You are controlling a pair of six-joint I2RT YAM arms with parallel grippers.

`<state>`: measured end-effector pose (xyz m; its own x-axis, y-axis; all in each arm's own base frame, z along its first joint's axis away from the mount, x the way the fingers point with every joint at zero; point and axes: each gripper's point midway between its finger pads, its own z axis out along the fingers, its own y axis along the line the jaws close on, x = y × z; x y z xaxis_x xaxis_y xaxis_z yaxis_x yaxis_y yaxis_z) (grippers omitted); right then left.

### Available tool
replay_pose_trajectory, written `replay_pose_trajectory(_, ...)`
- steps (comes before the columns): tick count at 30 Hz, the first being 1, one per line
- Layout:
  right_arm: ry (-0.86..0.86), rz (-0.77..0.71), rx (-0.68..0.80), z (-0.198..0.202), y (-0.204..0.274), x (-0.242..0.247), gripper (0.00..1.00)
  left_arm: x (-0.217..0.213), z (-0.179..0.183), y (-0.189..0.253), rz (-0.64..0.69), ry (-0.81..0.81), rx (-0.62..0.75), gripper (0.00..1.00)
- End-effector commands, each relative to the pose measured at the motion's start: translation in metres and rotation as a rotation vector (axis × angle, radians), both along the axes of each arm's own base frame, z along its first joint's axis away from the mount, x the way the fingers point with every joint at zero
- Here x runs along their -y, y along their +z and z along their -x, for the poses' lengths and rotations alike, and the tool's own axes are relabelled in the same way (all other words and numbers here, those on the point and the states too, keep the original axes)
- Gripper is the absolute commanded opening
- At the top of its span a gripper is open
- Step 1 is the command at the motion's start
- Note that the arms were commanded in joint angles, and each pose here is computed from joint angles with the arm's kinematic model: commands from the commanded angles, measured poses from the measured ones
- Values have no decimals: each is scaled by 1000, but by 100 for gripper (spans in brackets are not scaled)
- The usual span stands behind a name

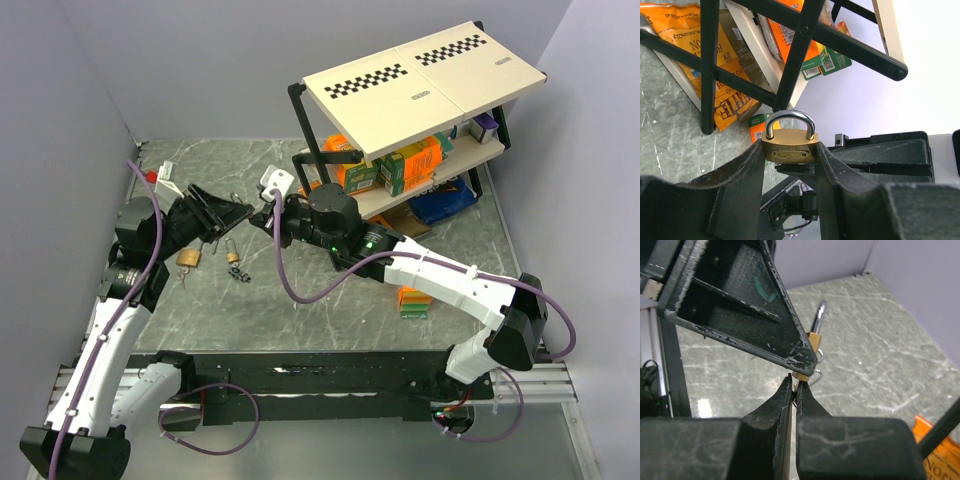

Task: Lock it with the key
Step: Remove the key from the lock.

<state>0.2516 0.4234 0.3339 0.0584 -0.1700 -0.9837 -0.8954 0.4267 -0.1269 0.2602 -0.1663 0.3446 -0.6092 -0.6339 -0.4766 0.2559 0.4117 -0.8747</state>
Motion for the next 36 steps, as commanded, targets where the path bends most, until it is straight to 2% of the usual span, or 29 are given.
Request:
replay_pose_trajectory(1,-5,-28,-4,2,10,1,0,-7,-7,32,14,63,90,1)
replay_pose_trajectory(8,-36,-13,-61,6,-7,13,0,-31,-32,54,-5,174,141,1)
replay_pose_trajectory(22,-51,21,-88,13,-23,38,0,-44,-53,72,-29,207,186,1)
replay_pose_trajectory(32,-55,30,-124,14,-28,45,0,-59,-68,53,-93,299,145,1)
replay_pose_trajectory(36,-22,25,-122,20,-24,45,0,-75,-94,15,-246,355,36,1)
